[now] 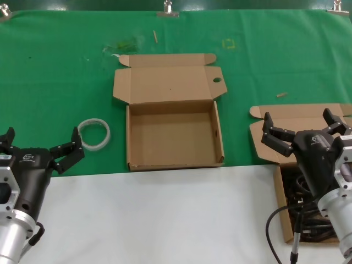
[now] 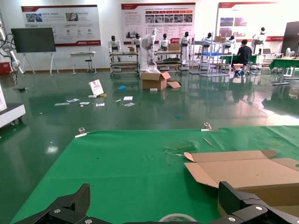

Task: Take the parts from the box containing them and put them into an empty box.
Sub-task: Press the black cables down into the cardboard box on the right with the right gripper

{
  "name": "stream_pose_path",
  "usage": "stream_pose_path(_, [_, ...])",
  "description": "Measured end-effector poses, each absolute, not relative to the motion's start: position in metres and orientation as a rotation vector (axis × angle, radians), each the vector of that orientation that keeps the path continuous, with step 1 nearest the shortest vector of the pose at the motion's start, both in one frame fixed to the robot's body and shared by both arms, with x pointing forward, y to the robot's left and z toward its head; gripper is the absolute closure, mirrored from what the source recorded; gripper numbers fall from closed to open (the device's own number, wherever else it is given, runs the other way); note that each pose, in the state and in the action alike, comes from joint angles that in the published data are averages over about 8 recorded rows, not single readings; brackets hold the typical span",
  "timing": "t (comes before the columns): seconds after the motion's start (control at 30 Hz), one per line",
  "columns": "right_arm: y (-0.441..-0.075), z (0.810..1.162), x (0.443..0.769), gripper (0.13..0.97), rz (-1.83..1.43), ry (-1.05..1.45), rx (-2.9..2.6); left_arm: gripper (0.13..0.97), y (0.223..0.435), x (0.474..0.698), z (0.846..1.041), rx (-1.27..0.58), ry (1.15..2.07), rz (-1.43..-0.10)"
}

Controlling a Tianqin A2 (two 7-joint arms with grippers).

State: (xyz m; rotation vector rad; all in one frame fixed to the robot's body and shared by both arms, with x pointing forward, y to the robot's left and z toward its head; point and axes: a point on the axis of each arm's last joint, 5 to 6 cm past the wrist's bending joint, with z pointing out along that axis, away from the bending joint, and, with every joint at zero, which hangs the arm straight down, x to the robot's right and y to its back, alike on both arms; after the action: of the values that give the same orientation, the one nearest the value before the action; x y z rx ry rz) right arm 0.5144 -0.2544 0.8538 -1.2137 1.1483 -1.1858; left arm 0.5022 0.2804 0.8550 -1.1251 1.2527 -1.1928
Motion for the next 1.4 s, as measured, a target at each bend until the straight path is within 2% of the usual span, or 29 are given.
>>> stream_pose_path(0.57, [-0.249,0.854,0.514,0.130,-1.187,1.148,-1.217,0.132,0.280,0.502,0.855,-1.125,1.253,-1.193])
stream_pose_path(0.83, [-0.219,0.851,0.500,0.130,-1.232,1.380,-1.222,0.132,0.280,0.502,0.855,-1.125,1.253,-1.193])
stream_pose_path(1.13, [-0.245,0.852,0.480,0.130,-1.426,1.612,-1.420,0.132,0.280,0.502,0.855,-1.125,1.253,-1.193])
stream_pose_path(1.4, [-0.266,0.861,0.487,0.130,-1.629,1.665,-1.717,0.132,0.280,0.502,0.855,-1.125,1.253,-1.193])
